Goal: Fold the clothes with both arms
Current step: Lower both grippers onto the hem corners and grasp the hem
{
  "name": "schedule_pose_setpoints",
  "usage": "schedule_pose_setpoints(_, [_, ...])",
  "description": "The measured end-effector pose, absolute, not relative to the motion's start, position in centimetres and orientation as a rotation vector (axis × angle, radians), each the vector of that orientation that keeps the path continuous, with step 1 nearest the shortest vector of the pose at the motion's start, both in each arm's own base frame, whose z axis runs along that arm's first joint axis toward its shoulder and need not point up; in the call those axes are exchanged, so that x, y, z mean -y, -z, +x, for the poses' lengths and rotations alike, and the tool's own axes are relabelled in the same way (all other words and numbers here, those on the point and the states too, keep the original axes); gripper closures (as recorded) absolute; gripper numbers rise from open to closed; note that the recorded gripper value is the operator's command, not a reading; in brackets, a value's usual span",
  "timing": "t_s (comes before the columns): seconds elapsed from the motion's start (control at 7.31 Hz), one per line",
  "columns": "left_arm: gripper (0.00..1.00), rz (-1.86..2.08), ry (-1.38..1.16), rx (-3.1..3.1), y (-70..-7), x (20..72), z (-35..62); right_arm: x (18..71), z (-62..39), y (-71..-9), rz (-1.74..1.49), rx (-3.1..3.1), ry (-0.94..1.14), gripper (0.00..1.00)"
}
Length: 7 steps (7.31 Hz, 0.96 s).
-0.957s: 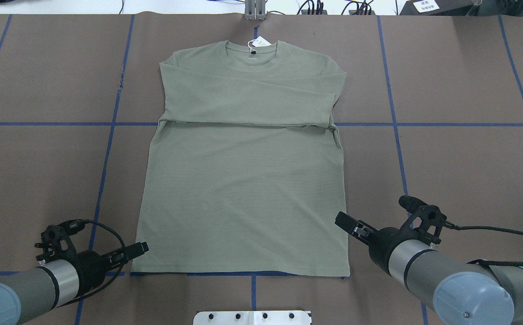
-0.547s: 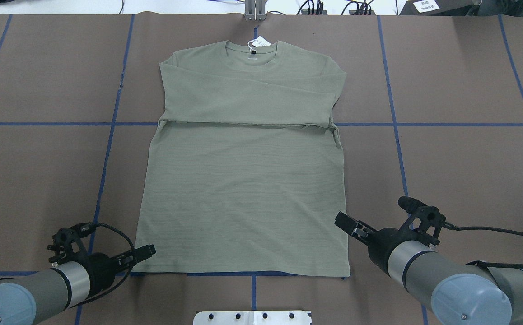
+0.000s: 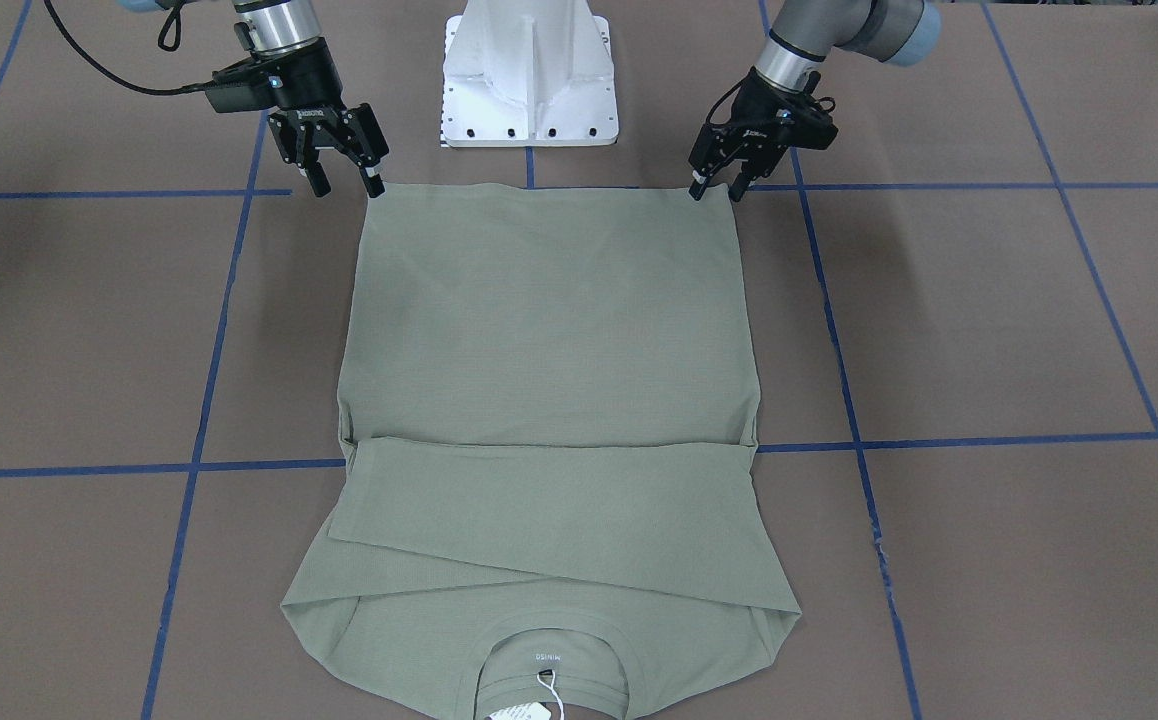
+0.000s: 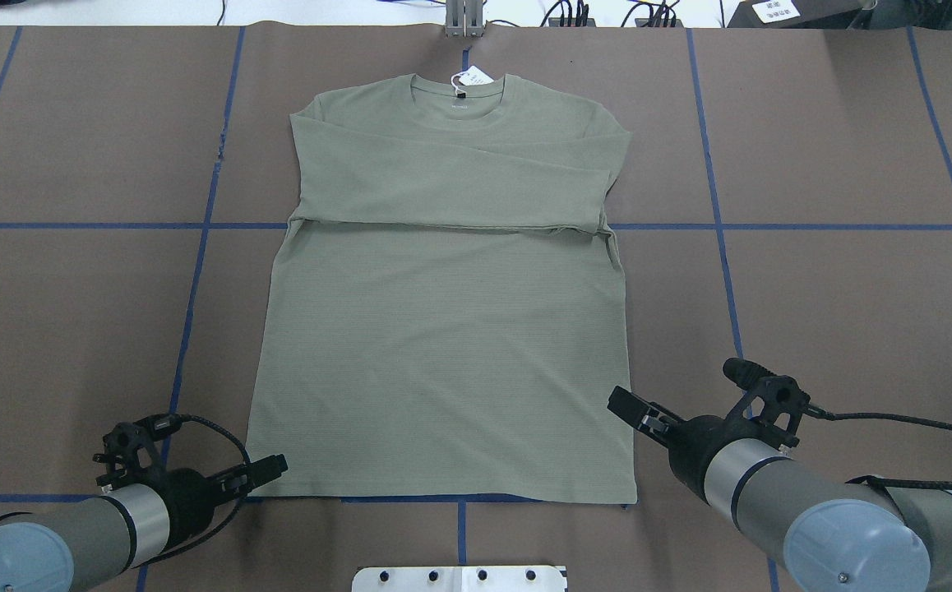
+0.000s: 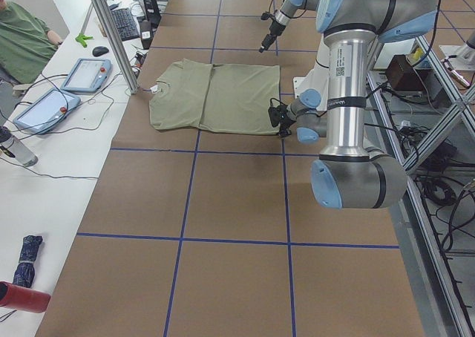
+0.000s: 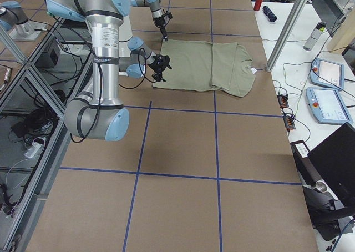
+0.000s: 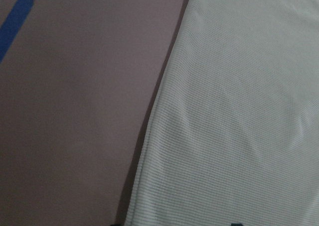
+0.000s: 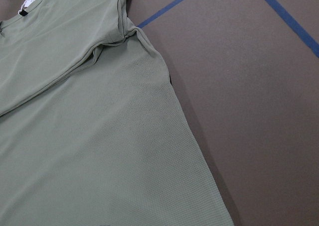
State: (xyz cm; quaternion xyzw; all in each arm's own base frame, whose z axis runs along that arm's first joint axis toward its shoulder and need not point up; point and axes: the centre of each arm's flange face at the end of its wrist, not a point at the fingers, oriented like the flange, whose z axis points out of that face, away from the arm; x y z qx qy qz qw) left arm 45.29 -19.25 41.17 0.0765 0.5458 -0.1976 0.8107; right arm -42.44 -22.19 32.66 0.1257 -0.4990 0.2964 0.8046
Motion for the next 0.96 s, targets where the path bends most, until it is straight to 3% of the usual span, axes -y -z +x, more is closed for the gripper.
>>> schedule_pose_setpoints(0.55, [0.25, 0.173, 0.393, -1.157, -41.45, 19.07, 45.22, 22.16, -42.47, -32.62, 0.268, 1.07, -0.635, 0.04])
schedule_pose_setpoints(0.96, [0.56, 0.171, 0.39, -1.158, -41.41, 18.88, 45.33, 22.14, -42.51, -32.57, 0.267, 1.071, -0.635, 0.04])
